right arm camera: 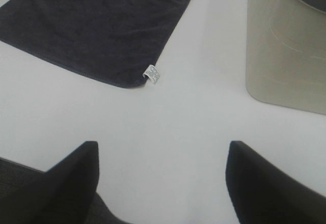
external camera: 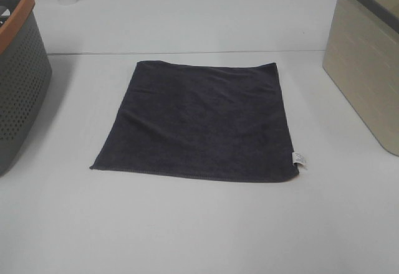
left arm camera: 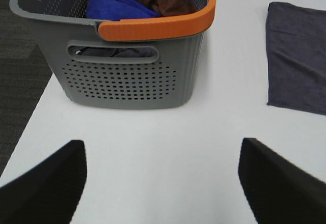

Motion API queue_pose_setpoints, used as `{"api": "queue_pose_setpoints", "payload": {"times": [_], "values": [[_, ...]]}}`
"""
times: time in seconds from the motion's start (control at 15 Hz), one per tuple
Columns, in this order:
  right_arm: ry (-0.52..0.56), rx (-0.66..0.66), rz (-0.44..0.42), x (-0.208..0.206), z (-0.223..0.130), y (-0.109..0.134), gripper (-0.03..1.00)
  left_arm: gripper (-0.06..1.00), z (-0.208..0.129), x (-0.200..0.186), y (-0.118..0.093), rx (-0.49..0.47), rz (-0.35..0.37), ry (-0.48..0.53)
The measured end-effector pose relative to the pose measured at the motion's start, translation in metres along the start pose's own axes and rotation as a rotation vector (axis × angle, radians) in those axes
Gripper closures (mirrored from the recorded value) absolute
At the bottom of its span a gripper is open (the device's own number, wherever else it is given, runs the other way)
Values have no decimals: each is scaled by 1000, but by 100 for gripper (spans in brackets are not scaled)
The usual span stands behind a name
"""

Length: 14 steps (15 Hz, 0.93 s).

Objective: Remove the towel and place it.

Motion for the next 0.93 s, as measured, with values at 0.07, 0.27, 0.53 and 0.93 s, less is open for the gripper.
{"api": "queue_pose_setpoints", "payload": {"times": [0.07,0.27,0.53,0.93], "values": [[-29,-7,9,-4,1,2,27,18,2,3,-2,-6,-13,-21],[-130,-16,22,-19,2,8,27,18,4,6,-6,-10,-35,-39],[-174,-14,25,-26,1,9,27,18,3,7,-6,20,-34,-37],[-130,19,55,-20,-8,14,27,18,2,7,-11,45,-83,-33]]}}
Point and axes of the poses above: a point on each arm's last joint axis where the gripper is mounted, x pointing out along that axis toward the gripper, y along the wrist's bending axis when the last joint is at zero, z = x × y, the point moved 9 cm from there along x, pointing out along that axis toward the gripper, and after that the axes turned 1 degree about -x, right-handed, at the moved point
